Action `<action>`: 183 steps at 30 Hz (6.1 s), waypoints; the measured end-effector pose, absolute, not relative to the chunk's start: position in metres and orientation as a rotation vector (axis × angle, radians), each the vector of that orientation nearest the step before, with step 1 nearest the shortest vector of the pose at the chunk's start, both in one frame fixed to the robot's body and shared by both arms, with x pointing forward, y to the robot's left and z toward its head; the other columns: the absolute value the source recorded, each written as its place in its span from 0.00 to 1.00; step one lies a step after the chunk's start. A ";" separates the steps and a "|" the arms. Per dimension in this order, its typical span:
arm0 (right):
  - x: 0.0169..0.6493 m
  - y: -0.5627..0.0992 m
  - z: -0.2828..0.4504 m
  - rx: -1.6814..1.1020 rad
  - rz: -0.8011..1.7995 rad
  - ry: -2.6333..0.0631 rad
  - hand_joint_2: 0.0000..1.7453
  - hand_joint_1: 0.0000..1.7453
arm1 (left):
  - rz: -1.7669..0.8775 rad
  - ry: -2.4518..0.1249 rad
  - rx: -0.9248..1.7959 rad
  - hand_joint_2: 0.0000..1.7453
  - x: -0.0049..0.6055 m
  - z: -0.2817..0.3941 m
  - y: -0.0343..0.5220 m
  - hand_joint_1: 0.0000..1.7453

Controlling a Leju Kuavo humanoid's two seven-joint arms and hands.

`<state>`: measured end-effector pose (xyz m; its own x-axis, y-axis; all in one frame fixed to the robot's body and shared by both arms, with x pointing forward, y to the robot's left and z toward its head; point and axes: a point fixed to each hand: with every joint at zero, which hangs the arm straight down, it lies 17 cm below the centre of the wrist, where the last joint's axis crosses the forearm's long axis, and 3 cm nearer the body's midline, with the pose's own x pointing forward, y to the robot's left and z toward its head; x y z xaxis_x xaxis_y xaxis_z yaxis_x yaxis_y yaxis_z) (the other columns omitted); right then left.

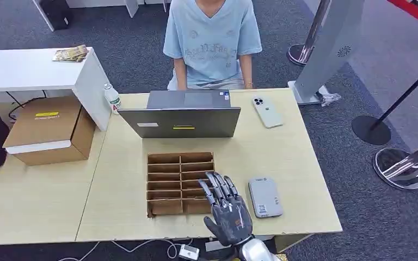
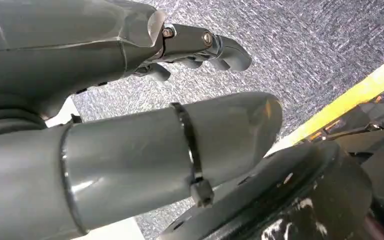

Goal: Pass the card to the sensor for recognition and then transmit it.

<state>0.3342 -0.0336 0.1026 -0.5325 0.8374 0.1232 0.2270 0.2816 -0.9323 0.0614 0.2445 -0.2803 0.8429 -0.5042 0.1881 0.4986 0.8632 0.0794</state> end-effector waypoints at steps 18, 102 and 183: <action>0.348 -0.055 0.108 -1.031 1.222 -1.884 1.00 0.13 | -0.536 -0.213 0.019 0.00 0.062 -0.280 0.243 0.00; 0.349 -0.062 0.114 -1.050 1.223 -1.869 1.00 0.22 | -0.558 -0.239 0.009 0.00 0.064 -0.279 0.239 0.00; 0.350 -0.051 0.095 -1.009 1.312 -1.788 1.00 0.40 | -0.567 -0.264 -0.011 0.00 0.066 -0.278 0.236 0.00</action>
<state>0.3497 -0.0510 0.0953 -0.4599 0.8841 0.0826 0.1864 0.1871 -0.9645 0.0664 0.2361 -0.2777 0.8104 -0.5296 0.2506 0.5325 0.8442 0.0620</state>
